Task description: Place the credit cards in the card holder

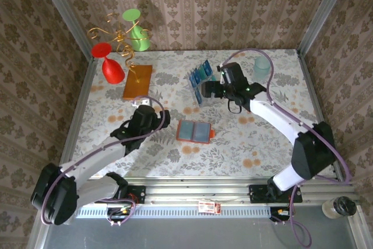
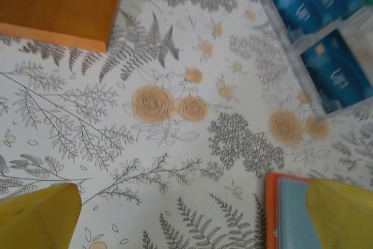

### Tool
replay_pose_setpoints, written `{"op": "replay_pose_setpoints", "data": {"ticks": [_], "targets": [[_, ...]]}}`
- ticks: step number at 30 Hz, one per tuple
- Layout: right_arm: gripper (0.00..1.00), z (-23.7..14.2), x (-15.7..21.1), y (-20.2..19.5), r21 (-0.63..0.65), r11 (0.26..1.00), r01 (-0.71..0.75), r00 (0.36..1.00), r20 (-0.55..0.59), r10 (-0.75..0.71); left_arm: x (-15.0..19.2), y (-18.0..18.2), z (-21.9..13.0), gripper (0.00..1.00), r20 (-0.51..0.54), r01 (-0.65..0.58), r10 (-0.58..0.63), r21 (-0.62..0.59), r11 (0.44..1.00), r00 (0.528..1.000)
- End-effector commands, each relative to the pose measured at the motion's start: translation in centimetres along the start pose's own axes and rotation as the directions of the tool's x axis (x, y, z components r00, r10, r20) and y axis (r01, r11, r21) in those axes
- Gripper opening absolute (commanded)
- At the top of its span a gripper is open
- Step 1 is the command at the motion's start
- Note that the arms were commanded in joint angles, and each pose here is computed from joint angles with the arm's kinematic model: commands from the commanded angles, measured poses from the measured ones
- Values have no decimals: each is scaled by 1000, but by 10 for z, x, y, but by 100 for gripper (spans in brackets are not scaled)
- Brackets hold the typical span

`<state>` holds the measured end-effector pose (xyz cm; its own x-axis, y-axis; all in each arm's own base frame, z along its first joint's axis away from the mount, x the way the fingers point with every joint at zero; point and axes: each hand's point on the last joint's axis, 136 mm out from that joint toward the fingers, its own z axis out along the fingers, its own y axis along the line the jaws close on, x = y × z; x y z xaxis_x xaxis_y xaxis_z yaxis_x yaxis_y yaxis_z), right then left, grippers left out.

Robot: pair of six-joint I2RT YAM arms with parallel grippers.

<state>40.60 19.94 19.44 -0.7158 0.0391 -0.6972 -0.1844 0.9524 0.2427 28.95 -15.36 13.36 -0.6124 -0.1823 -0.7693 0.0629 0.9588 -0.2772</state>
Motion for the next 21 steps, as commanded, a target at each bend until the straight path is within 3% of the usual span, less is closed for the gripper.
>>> {"op": "replay_pose_setpoints", "data": {"ticks": [1, 14, 21], "targets": [[92, 13, 4, 18, -66, 997, 44, 996, -79, -49, -15, 8, -9, 100, 91, 68, -69, 12, 998, 993], [52, 84, 20, 25, 10, 997, 80, 948, -311, -73, -26, 37, -20, 100, 116, 46, -33, -106, 993, 993], [38, 110, 33, 22, 81, 985, 153, 912, -396, -109, -23, 41, -18, 100, 97, 72, -61, -111, 991, 993]]}}
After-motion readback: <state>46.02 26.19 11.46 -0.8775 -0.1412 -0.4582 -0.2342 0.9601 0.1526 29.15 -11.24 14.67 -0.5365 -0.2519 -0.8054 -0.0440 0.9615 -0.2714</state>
